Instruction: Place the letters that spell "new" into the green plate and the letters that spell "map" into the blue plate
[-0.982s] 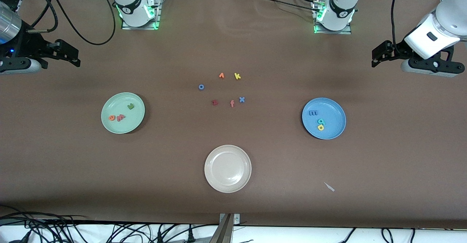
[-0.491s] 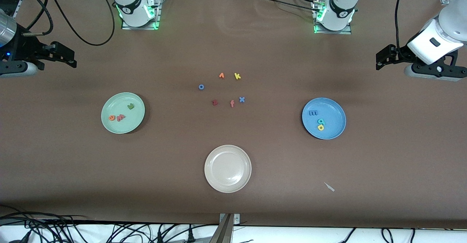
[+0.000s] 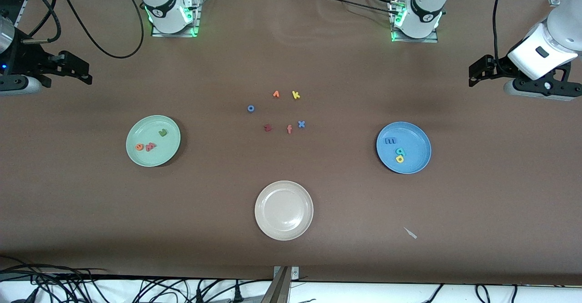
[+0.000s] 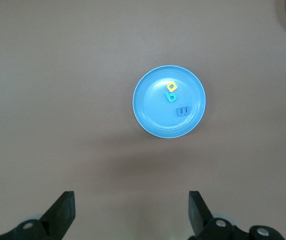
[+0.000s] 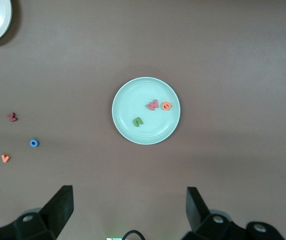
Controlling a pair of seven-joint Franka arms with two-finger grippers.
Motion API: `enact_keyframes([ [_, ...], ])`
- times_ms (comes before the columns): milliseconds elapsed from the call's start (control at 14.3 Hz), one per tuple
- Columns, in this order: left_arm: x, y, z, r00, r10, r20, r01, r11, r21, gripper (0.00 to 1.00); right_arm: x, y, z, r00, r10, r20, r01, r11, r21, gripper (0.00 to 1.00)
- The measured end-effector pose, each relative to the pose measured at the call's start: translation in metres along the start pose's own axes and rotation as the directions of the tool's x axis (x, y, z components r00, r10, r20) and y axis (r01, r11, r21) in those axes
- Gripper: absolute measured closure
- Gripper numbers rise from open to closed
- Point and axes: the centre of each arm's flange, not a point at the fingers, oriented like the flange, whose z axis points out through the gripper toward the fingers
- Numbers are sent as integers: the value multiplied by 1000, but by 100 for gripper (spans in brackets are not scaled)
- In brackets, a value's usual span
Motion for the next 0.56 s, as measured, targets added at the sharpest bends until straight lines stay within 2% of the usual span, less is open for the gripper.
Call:
enact_keyframes([
  [561,0,0,0,1000,3,0,-3,1000,0,0,-1,22,0,999,37,0,-37,999,1,0],
])
